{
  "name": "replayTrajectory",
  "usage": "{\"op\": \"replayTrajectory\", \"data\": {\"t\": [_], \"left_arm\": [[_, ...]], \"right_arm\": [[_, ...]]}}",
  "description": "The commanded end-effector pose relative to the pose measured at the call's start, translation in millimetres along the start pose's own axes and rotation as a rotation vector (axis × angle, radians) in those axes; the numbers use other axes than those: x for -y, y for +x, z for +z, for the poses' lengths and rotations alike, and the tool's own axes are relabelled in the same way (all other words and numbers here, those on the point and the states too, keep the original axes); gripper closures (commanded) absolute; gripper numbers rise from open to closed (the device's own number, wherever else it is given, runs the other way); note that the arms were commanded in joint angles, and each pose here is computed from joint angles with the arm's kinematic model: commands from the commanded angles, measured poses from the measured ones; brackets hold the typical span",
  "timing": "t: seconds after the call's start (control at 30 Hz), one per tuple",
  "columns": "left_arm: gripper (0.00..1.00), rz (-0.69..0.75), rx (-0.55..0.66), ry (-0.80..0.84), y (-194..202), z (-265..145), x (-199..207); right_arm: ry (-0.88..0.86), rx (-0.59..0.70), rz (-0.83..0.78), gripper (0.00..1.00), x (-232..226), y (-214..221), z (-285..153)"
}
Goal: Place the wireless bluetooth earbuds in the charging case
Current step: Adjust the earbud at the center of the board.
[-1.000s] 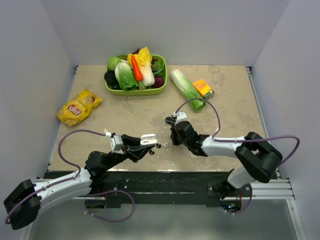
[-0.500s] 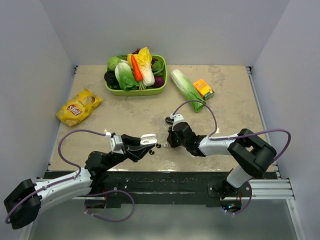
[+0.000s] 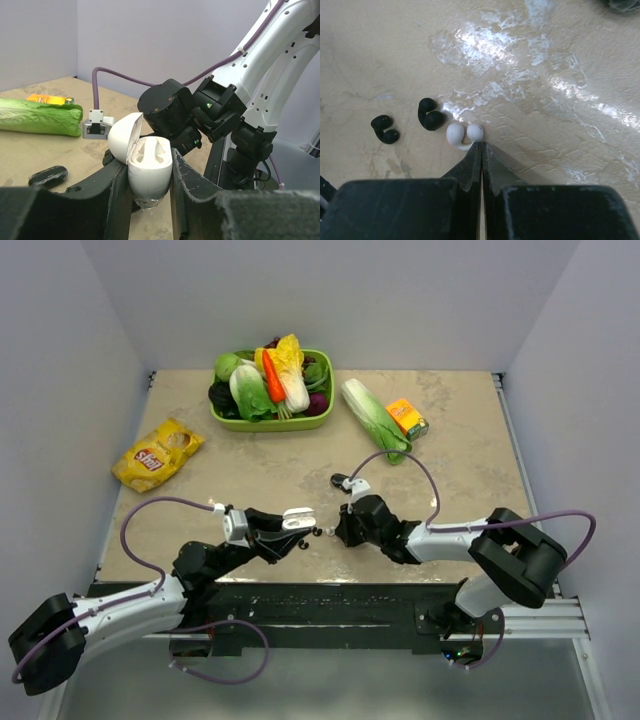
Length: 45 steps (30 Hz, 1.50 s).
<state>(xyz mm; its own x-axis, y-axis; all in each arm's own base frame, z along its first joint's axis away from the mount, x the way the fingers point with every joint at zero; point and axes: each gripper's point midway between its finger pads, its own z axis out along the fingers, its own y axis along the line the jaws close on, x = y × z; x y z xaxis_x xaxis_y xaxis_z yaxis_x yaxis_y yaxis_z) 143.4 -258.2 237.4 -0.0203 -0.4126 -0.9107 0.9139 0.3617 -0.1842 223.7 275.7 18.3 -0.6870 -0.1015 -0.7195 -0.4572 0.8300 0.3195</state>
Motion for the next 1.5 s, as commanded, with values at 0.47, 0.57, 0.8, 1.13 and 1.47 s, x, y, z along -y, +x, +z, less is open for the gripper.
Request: {"op": "replayTrajectory", "data": {"t": [0.47,0.57,0.8,1.13,1.47], "left_arm": [[1.00,-0.025,-0.055,-0.015,35.8,-28.4,-3.1],[1.00,-0.019,-0.051,-0.017,34.4,-28.3,-3.5],[1.00,-0.022,-0.055,-0.012,35.6,-28.2,-2.5],[1.00,-0.022,-0.057,-0.011,36.3,-28.6,-2.3],[1.00,-0.020,-0.061,-0.013,39.0,-31.5,-2.9]], "right_arm": [[-0.066,0.056,-0.043,0.78,-28.2,-15.1,-25.3],[-0.110,0.073,-0.106,0.61,-37.0,-24.0,-34.6],[-0.169,-0.016,-0.202,0.59,-51.4,-18.0,-20.2],[-0.149,-0.030,-0.229,0.62,-51.5,-19.9,-3.8],[-0.128,-0.059,-0.232,0.63,-47.9,-13.7,6.1]]}}
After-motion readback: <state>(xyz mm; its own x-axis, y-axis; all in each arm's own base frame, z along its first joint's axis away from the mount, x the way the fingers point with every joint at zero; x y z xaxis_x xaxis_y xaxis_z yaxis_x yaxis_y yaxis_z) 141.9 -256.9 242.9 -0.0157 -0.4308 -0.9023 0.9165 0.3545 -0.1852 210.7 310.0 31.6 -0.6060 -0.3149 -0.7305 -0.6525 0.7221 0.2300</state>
